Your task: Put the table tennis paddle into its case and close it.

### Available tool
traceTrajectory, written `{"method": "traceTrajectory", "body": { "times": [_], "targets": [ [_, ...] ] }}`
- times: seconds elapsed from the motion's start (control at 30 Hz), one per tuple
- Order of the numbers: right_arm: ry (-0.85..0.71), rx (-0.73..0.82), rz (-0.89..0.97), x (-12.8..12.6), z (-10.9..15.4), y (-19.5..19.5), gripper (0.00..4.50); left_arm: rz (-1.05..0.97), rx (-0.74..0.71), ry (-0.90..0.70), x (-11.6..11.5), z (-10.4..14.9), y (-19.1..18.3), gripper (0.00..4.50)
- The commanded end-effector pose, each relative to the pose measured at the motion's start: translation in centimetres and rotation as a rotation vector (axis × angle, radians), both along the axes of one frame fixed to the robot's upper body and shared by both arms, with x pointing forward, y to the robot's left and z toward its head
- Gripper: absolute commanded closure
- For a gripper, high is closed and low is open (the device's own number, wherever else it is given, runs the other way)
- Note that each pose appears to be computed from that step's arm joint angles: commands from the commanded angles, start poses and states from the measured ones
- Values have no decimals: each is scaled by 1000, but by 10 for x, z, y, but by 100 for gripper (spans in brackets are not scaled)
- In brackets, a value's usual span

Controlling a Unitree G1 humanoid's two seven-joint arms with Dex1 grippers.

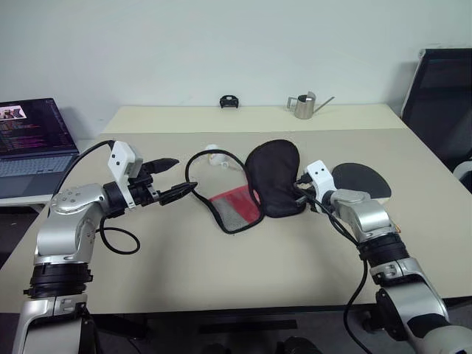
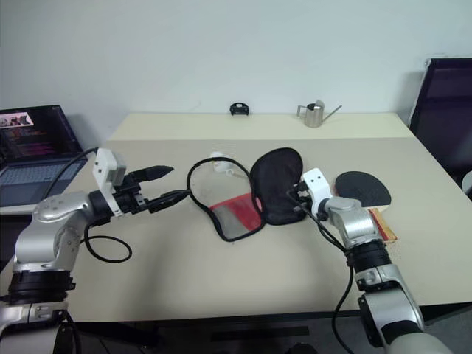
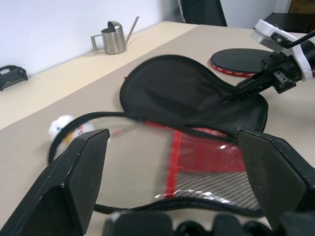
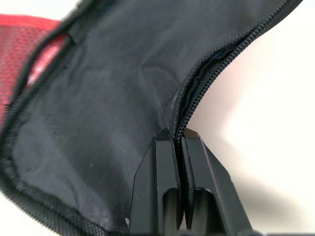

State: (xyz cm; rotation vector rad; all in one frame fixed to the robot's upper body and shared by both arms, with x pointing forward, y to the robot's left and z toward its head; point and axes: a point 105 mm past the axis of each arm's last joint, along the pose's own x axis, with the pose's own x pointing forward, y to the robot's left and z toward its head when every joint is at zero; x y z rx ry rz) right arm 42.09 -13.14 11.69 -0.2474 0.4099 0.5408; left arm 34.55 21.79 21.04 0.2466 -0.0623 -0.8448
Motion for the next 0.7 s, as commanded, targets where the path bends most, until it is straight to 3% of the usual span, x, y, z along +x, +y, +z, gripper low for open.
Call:
{"method": "traceTrajectory", "body": {
  "times": [0.03, 0.4, 0.5, 0.7],
  "targets": [
    [-59, -26, 12, 8, 17, -5, 446, -21, 12, -56, -4, 15, -4, 0],
    [-49, -49, 24, 17, 17, -8, 446, -20, 18, -56, -4, 15, -6, 0],
    [-46, -46, 14, 18, 16, -8, 383, -21, 20, -56, -4, 15, -6, 0],
    [-79, -62, -24, 22, 21, -18, 174, -21, 23, -55, -4, 15, -6, 0]
  ]
}}
